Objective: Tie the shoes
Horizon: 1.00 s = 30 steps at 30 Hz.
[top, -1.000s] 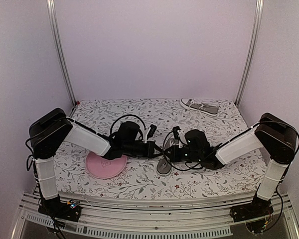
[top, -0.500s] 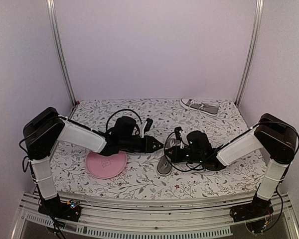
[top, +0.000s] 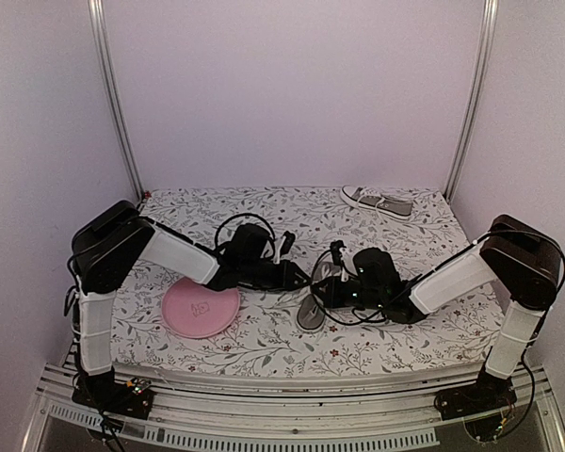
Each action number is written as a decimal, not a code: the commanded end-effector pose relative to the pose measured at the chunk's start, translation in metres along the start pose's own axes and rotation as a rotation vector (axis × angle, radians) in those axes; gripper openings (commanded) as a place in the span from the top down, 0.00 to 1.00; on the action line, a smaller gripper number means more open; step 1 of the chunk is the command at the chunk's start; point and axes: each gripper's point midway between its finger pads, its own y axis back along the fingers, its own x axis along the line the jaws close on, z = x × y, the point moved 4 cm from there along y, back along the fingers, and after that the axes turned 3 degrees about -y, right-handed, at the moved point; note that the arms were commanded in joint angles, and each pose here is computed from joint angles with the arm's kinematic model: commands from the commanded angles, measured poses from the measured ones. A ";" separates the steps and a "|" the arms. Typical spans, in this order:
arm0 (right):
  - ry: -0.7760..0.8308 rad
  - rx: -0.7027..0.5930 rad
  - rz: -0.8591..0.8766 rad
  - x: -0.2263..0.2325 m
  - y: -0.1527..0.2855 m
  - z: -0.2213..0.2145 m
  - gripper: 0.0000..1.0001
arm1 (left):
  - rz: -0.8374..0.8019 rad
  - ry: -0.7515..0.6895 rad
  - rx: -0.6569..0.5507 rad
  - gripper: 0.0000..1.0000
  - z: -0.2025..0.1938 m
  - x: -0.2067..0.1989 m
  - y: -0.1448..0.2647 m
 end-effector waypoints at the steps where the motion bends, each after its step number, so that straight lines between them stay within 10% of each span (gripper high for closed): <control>1: -0.007 -0.008 -0.021 -0.007 0.002 -0.001 0.98 | 0.024 -0.004 -0.027 0.71 0.013 0.012 -0.003; 16: -0.016 -0.016 -0.019 -0.006 0.008 0.001 0.98 | -0.137 -0.044 -0.142 0.47 -0.003 -0.009 0.050; 30: -0.018 -0.005 -0.006 -0.003 0.012 0.000 0.98 | -0.135 -0.054 0.030 0.72 -0.077 -0.023 0.052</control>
